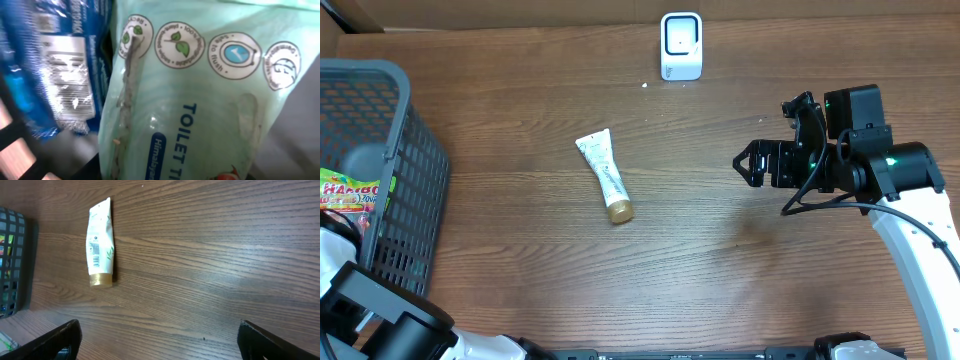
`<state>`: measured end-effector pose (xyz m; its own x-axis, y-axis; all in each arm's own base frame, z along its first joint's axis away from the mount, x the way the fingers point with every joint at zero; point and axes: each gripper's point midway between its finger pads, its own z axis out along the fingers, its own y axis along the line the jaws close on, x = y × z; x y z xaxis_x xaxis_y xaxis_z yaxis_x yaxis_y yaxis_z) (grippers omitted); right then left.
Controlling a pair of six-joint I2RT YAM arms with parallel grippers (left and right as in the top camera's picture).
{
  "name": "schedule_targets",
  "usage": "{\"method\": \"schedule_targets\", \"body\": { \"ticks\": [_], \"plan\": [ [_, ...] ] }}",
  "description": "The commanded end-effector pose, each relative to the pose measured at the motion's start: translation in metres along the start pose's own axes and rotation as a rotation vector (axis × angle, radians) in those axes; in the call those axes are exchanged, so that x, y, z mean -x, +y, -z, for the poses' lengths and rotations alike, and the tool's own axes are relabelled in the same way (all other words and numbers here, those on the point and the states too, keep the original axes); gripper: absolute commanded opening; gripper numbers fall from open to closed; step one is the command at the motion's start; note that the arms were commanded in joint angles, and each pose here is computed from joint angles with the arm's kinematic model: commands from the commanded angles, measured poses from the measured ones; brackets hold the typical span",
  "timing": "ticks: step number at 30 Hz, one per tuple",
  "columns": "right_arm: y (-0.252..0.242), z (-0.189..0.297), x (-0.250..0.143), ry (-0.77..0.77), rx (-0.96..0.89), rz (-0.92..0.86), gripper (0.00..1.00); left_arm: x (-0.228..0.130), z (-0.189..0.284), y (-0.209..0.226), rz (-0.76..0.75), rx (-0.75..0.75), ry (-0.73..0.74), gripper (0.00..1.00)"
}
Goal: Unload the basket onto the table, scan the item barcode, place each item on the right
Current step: 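Reach the left gripper into the basket and grasp the mint-green tissue pack, then place the mint-green pack on the table right of the tube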
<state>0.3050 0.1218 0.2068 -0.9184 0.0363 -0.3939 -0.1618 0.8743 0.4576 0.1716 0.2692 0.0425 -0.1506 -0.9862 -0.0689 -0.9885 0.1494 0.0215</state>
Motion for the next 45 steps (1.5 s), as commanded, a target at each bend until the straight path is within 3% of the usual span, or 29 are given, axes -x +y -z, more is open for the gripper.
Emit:
{"method": "schedule_targets", "body": {
  "ticks": [1,7,12,18,22,25,26,36,40,45],
  "plan": [
    [0.006,0.004,0.007,-0.025,0.013,0.021,1.00,0.031,0.046,-0.013,0.001,-0.038,-0.082,0.35],
    [0.006,0.004,0.008,-0.030,0.014,0.023,1.00,0.057,0.133,-0.041,-0.086,-0.164,-0.169,0.32],
    [0.006,0.004,0.008,-0.030,0.014,0.023,1.00,0.054,0.211,-0.075,-0.224,-0.287,-0.266,0.34],
    [0.006,0.004,0.008,-0.030,0.014,0.023,1.00,0.012,0.295,-0.121,-0.453,-0.391,-0.388,0.35],
    [0.006,0.004,0.008,-0.029,0.014,0.023,1.00,-0.053,0.328,-0.161,-0.650,-0.466,-0.394,0.36],
    [0.006,0.004,0.008,-0.030,0.014,0.024,1.00,-0.103,0.324,-0.185,-0.782,-0.483,-0.327,0.36],
    [0.006,0.004,0.009,-0.032,0.014,0.024,1.00,-0.137,0.315,-0.199,-0.857,-0.484,-0.274,0.36],
    [0.003,0.004,0.010,-0.037,-0.003,0.023,1.00,-0.288,0.233,-0.256,-1.058,-0.463,-0.072,0.38],
    [-0.002,0.005,0.011,-0.043,-0.031,0.020,1.00,-0.369,0.183,-0.270,-1.147,-0.469,-0.009,0.40],
    [-0.003,0.005,0.011,-0.044,-0.037,0.019,1.00,-0.427,0.129,-0.272,-1.199,-0.410,0.048,0.40]
  ]
}}
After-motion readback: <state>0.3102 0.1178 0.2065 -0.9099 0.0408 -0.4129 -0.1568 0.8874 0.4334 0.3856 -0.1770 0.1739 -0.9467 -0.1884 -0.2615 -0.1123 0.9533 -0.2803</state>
